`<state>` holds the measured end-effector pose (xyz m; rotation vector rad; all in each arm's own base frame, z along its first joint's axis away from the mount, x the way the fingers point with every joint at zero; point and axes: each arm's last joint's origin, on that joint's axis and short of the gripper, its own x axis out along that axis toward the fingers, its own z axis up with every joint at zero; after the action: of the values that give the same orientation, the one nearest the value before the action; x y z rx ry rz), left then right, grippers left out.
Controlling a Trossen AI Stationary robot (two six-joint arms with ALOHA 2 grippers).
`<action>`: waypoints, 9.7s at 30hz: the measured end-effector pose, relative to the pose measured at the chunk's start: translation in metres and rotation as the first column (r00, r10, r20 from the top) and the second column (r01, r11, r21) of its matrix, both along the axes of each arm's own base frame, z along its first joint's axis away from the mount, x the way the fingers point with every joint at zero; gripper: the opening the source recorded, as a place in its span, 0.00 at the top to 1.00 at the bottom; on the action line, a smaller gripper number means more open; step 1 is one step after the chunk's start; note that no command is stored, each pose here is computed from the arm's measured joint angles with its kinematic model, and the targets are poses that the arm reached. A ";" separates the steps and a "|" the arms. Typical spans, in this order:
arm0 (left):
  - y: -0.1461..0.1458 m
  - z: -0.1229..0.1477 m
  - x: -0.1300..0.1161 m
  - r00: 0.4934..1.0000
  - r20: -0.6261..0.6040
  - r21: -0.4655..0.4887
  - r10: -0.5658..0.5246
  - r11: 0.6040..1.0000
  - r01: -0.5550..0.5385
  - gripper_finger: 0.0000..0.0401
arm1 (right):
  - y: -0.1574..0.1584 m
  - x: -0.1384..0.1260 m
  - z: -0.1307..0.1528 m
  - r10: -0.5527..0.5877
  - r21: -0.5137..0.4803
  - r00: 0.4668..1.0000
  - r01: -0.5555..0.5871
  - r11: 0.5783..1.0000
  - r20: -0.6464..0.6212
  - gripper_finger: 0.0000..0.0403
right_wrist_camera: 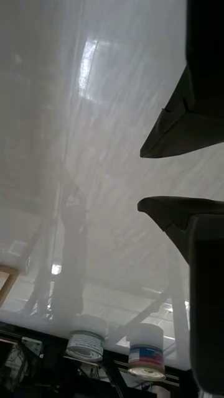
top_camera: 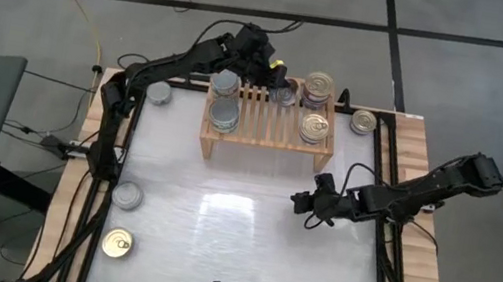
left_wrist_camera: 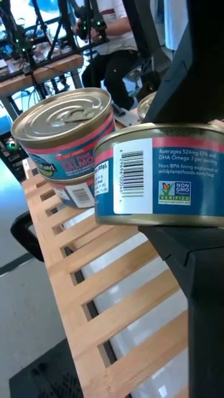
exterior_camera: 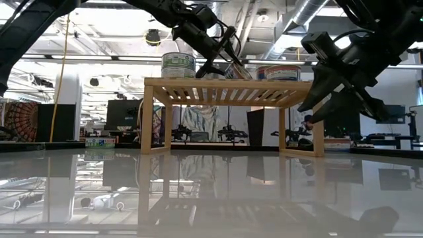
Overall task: Stack canned seafood by type on shelf
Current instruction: Put the blue-pink tuna can on the shelf
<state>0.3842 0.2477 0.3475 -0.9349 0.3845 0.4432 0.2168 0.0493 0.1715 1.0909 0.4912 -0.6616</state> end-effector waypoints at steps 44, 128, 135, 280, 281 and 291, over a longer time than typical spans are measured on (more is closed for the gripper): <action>-0.008 0.058 0.000 0.981 0.141 0.308 -0.134 0.947 0.086 0.28 | 0.002 -0.001 -0.001 0.012 -0.005 1.000 -0.012 1.000 -0.010 0.67; -0.089 0.014 0.029 0.874 -0.463 0.320 0.150 0.948 0.006 0.55 | 0.003 -0.001 0.000 0.065 -0.049 0.998 -0.066 0.997 -0.024 0.67; -0.099 0.047 0.017 0.931 -0.346 0.328 0.120 0.945 0.000 0.55 | 0.003 -0.003 -0.002 0.079 -0.044 0.995 -0.081 0.996 -0.053 0.67; -0.355 -0.154 -0.014 0.757 -0.618 0.300 -0.211 0.827 0.475 0.26 | 0.125 -0.047 0.079 0.125 0.014 0.713 -0.160 0.987 -0.690 0.91; -0.357 -0.154 -0.014 0.765 -0.610 0.292 -0.208 0.838 0.461 0.26 | 0.127 -0.047 0.078 0.135 0.005 0.700 -0.184 0.983 -0.701 0.89; -0.396 -0.150 -0.021 0.843 -0.486 0.229 -0.232 0.897 0.379 0.26 | 0.136 -0.067 0.081 0.202 0.010 0.678 -0.276 0.961 -0.707 0.61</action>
<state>0.3634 -0.1484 0.1974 -0.4316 0.8497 0.4031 0.1501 0.1851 0.2524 0.6216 1.2371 -0.8516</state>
